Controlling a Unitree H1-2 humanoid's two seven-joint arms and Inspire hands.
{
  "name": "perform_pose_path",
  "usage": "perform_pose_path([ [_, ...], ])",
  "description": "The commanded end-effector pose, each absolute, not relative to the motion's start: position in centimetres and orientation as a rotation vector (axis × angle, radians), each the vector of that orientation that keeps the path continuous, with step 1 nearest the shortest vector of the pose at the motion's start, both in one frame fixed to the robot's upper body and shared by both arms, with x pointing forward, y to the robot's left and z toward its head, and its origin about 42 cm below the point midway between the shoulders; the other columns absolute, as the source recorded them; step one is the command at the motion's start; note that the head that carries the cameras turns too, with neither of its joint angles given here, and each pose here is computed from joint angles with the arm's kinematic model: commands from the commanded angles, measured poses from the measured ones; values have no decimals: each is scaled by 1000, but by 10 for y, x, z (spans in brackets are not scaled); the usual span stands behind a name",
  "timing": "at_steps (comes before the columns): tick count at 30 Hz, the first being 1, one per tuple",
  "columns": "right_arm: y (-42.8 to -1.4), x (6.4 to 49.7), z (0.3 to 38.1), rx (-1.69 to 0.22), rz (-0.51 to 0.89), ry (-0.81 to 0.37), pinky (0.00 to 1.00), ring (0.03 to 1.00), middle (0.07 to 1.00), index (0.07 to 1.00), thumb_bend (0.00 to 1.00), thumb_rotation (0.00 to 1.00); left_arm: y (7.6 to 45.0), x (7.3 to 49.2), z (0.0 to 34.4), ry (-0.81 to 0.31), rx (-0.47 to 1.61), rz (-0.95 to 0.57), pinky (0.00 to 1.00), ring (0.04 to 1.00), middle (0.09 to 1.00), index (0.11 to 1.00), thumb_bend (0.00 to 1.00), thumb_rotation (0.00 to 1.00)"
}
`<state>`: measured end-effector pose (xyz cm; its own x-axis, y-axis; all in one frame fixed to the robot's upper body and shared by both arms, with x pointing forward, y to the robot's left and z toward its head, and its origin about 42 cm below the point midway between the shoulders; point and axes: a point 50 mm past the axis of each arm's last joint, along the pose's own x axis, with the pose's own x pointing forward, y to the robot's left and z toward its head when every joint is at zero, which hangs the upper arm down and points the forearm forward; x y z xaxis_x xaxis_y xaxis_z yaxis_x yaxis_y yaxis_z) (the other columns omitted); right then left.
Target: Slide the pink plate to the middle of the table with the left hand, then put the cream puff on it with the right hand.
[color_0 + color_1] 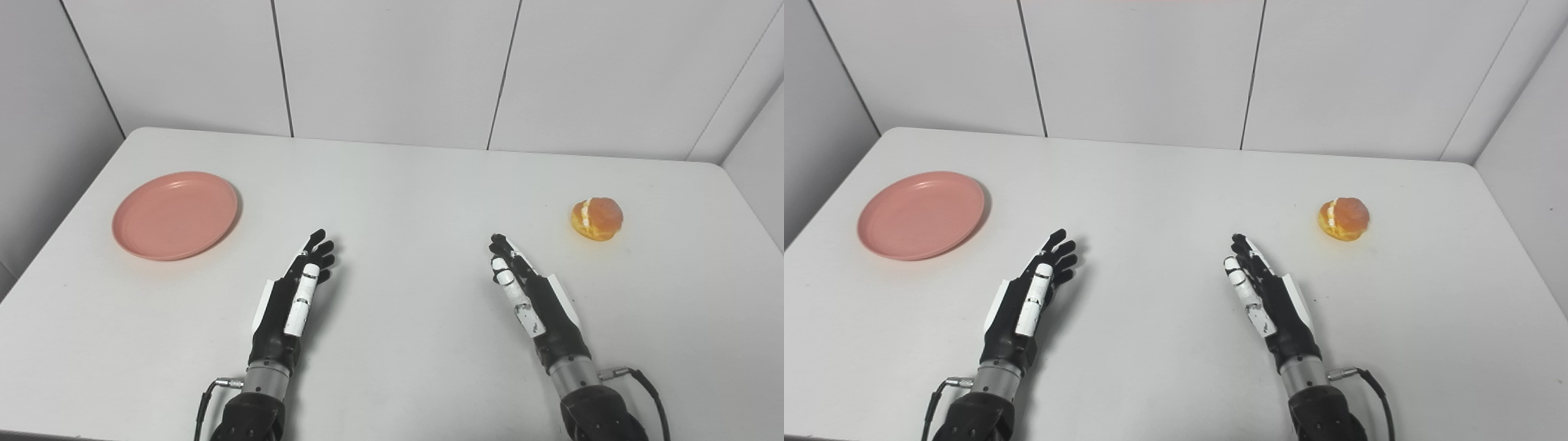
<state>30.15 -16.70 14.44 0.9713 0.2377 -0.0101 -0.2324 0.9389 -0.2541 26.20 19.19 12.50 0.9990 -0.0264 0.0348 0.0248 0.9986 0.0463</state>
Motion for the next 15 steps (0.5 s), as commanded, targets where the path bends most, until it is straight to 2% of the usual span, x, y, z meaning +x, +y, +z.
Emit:
perform_pose_path([
  [1, -163, 308, 160, -235, 232, -82, 868, 915, 920, 921, 292, 1000, 195, 262, 132, -82, 53, -35, 891, 888, 900, 889, 489, 1000],
  [6, -162, 307, 160, -228, 228, -87, 865, 911, 916, 917, 233, 1000, 195, 261, 132, -85, 50, -37, 892, 889, 900, 888, 481, 1000],
  [15, -162, 307, 160, -230, 227, -84, 866, 911, 916, 916, 228, 1000, 195, 262, 132, -84, 51, -35, 888, 888, 899, 889, 482, 1000],
])
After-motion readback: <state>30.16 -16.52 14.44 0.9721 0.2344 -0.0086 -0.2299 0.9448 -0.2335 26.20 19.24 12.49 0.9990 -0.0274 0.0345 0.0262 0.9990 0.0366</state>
